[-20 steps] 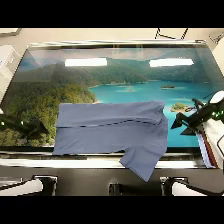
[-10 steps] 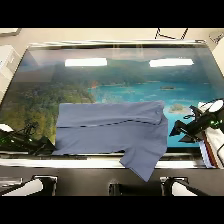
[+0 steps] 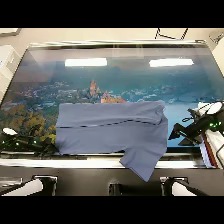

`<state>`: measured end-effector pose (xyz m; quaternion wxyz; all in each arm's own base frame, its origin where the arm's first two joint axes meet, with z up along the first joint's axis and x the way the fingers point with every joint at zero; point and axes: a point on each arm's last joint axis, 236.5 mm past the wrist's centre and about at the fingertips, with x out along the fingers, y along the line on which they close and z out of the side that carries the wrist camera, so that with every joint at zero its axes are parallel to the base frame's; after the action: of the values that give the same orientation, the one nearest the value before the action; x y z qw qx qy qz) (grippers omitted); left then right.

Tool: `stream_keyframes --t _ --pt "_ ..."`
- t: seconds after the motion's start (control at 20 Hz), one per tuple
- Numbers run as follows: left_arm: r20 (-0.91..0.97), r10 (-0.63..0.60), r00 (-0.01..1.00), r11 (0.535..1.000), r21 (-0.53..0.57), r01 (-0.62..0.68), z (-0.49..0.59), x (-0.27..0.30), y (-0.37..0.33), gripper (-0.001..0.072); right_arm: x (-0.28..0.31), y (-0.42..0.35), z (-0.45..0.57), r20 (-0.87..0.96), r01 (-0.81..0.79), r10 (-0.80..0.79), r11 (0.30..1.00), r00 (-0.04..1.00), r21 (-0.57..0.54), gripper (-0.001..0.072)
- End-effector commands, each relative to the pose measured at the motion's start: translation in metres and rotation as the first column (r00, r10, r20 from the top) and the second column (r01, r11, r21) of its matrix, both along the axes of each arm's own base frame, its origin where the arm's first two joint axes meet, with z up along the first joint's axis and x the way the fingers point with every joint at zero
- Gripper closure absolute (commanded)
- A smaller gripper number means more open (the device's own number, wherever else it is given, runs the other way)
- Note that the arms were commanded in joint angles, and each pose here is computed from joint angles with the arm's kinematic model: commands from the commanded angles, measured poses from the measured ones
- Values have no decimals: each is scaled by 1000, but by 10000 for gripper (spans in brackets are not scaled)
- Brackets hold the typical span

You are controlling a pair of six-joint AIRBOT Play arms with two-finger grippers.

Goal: Fold the clothes and pants, and hang the long-sleeved shirts on hangers.

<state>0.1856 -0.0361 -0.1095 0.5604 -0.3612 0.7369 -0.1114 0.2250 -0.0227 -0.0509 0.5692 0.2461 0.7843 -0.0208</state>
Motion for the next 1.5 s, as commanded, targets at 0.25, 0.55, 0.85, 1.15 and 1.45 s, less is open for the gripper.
stream_keyframes --t 0.25,0.55,0.85,1.15,1.45 --pt "11 -12 1000 1000 -24 13 1 -2 -6 685 -68 37 -31 -61 -1 5 997 998 77 135" --pt "15 -20 1000 999 -29 21 3 -2 -6 685 -69 80 -58 -11 121 -121 971 993 206 155" --pt "28 -21 999 999 -23 22 5 3 -3 685 -59 97 -61 5 207 -216 942 976 264 679" --pt "98 -35 995 998 -42 39 41 37 6 685 5 75 -14 199 96 -150 962 969 256 677" --pt "233 -19 972 1000 -2 19 62 132 13 685 137 67 31 402 -8 -70 982 913 188 676"
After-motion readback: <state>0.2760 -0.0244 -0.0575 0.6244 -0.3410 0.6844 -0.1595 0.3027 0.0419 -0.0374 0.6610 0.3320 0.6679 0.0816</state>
